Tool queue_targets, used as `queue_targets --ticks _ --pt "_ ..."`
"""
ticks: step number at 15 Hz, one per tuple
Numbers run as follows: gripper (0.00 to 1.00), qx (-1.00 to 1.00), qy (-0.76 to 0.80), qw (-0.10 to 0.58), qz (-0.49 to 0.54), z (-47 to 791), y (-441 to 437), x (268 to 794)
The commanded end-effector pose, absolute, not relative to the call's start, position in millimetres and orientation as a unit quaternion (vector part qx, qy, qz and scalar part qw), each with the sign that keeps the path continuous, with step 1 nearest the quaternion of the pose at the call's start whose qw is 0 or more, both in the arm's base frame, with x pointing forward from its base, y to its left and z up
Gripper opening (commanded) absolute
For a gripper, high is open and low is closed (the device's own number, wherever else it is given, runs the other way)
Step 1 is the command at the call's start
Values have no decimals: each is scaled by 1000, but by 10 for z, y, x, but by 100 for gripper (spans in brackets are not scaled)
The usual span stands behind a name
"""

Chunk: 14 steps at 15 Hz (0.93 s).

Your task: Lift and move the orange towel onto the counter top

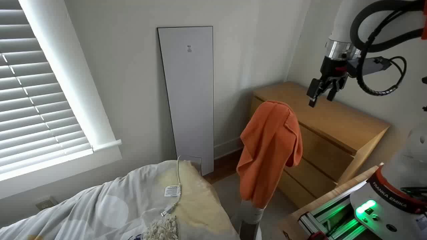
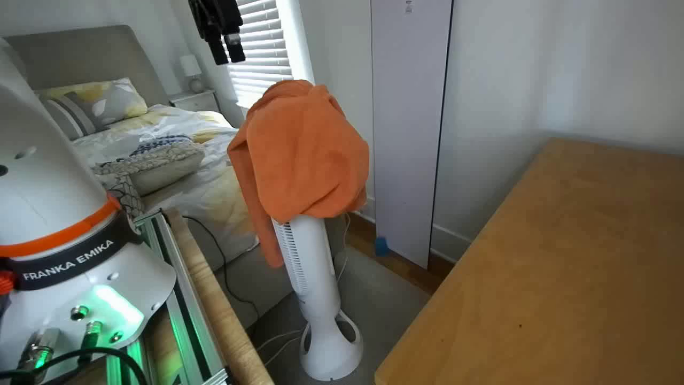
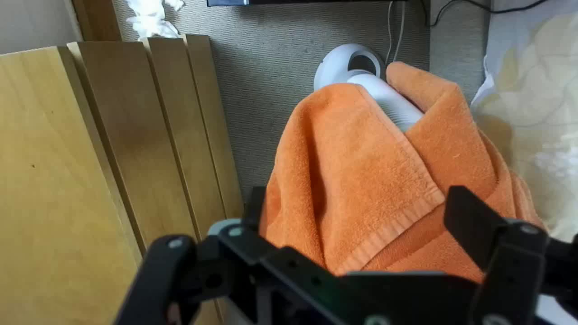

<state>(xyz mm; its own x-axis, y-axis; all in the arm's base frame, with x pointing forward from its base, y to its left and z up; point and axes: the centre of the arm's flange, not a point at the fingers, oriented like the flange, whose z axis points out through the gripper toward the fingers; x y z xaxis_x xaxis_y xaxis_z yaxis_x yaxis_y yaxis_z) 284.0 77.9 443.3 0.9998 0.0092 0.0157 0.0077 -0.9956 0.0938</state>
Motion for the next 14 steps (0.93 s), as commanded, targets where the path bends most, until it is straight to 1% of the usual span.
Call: queue_targets --ticks 1,11,12,13,14 --pt "100 999 4 48 5 4405 773 2831" --pt "100 999 4 49 -3 4343 765 2825" --pt "100 999 36 38 -1 4324 817 2900" --pt "100 997 56 47 1 4303 870 2997" --pt "100 997 73 33 3 4274 954 3100"
